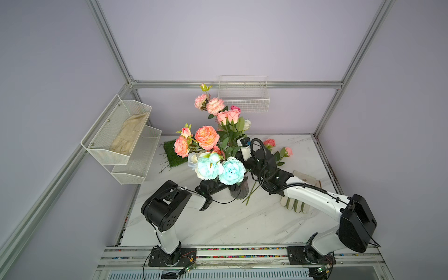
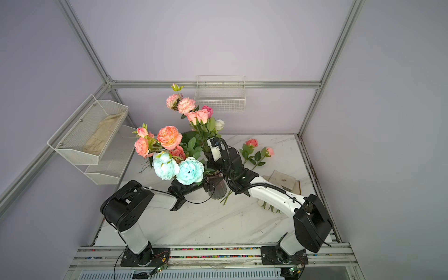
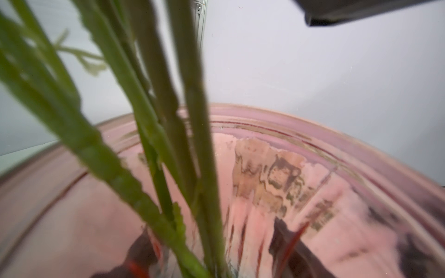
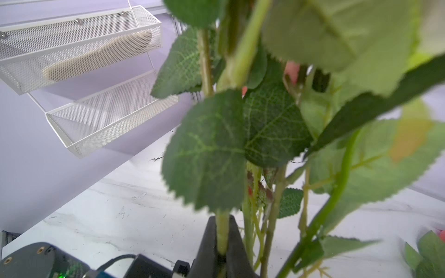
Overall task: Pick out pink flowers from the vase
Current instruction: Pick up the flower from the vase.
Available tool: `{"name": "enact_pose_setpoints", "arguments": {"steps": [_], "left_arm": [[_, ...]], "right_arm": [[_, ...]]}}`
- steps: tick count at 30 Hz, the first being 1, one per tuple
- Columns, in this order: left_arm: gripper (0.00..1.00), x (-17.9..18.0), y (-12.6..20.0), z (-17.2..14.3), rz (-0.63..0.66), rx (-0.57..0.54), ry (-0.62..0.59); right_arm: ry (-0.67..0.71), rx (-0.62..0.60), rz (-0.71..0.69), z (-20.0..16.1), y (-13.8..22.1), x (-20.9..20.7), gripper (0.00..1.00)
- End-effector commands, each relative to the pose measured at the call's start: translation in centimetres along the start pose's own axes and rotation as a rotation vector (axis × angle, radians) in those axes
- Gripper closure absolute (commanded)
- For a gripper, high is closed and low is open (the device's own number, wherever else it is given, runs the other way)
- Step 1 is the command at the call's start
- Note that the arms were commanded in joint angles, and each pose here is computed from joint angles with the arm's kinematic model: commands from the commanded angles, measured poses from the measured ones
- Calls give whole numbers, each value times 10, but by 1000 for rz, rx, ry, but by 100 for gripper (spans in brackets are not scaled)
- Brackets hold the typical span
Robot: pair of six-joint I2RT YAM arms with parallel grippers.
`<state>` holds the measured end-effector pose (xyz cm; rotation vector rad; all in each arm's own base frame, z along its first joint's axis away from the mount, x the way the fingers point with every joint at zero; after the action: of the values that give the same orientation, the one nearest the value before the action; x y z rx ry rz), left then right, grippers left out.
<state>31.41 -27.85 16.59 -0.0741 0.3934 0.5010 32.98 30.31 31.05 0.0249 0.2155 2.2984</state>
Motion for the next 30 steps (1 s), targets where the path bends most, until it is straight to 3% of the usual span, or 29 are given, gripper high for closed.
{"name": "enact_pose_setpoints", "arguments": {"steps": [1,9,13,30], "left_arm": [[100,8,10,-61,48,231,162],[100,10,10,-61,61,231,156],[100,10,10,-61,61,233,154],[100,13,6,-59,73,229,156]], "right_arm": [[-19,-82,-43,27,27,-5,97],[-27,-233,-290,79,104,-53,98],[-83,-262,-299,87,124,-75,98],[-210,-152,40,34,65,-43,97]]}}
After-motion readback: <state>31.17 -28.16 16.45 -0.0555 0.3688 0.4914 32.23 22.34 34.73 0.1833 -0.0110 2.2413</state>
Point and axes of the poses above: each gripper's point midway between its finger pads, its own y axis back along the fingers, its own x axis along the line the jaws close on, z = x × y, the point moved 4 cm from there along y, back along the fingers, and after that the axes turned 11 degrees about y, right-handed, at the moved point
